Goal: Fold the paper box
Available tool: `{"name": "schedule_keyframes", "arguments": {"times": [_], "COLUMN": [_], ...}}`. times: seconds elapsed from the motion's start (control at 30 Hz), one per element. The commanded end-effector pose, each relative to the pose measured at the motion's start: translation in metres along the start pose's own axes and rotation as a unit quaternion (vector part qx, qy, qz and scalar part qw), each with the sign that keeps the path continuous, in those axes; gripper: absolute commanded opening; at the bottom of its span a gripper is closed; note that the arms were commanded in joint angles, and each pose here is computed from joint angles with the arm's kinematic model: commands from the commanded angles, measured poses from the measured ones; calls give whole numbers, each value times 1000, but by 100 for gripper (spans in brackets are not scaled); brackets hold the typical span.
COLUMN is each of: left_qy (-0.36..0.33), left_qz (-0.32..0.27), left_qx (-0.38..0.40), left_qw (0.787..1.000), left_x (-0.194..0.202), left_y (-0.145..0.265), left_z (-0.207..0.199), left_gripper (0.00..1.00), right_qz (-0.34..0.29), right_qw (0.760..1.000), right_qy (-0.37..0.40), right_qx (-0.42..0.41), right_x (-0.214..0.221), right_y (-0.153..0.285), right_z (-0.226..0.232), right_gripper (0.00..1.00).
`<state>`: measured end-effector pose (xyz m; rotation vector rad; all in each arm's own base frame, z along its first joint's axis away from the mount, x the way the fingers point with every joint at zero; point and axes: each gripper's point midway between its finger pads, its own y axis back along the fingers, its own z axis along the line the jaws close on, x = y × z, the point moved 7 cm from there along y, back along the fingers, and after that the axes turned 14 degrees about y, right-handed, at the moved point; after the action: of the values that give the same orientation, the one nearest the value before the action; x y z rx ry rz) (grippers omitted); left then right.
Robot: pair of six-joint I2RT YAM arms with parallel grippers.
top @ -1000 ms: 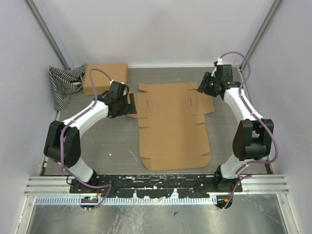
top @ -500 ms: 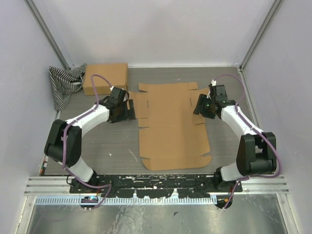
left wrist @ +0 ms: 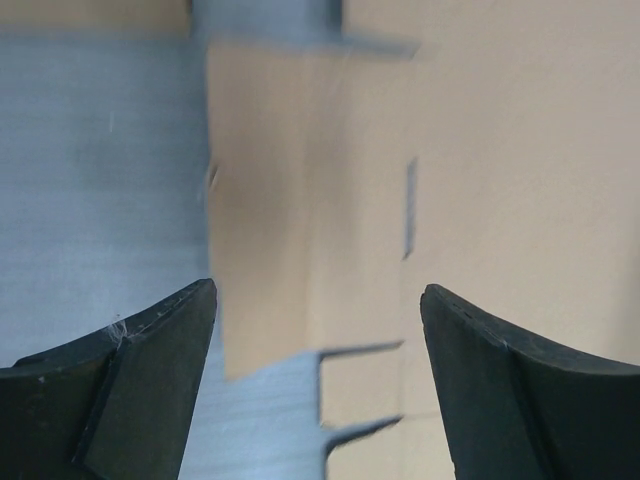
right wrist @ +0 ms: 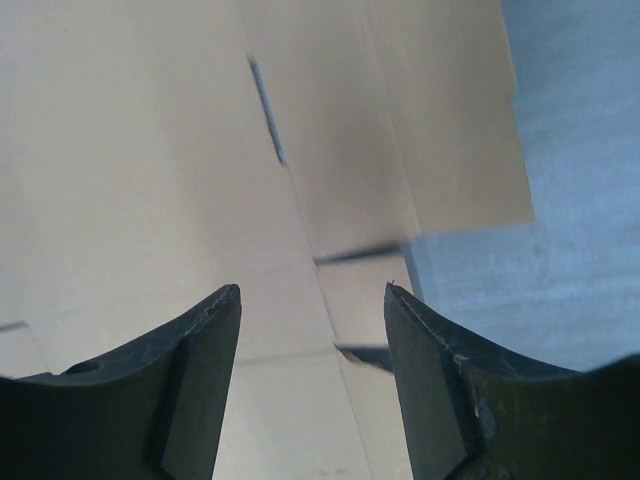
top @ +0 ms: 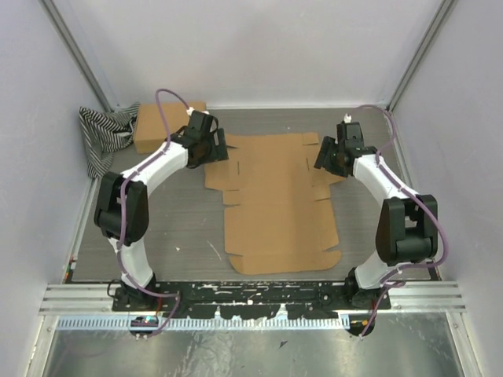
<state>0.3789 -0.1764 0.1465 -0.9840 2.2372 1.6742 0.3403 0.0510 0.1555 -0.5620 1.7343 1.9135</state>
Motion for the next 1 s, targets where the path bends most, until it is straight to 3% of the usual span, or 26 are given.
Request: {"name": "schedule_keyframes", "arguments": {"times": [0.0,0.17,0.37,0.57,0.97], "left_qy": [-20,-8,-6,-6,-20], "left_qz": [-44,-47,-34,-25,-16], "left_qx": [24,30,20,27,9], "left_qw": [999,998,999,999,1000], "left_x": [-46,-84,-93,-89,-84], "left_y": [0,-26,-63,-78,-92], "left_z": [-34,-53,-61,-63,-54], "left_gripper": [90,91,90,89,88], "right_qz": [-91,-100,-116,-102,-81], "right_qw": [996,994,990,991,992], "right_qy": [2,2,-8,-4,-2], "right_qx": [-10,-44,-80,-82,-99], "right_x": [-70,-118,-154,-158,-151], "right_y": [1,-41,-98,-143,-169], "right_z": [7,5,4,-2,-3], "right_gripper": [65,67,66,63,57]}}
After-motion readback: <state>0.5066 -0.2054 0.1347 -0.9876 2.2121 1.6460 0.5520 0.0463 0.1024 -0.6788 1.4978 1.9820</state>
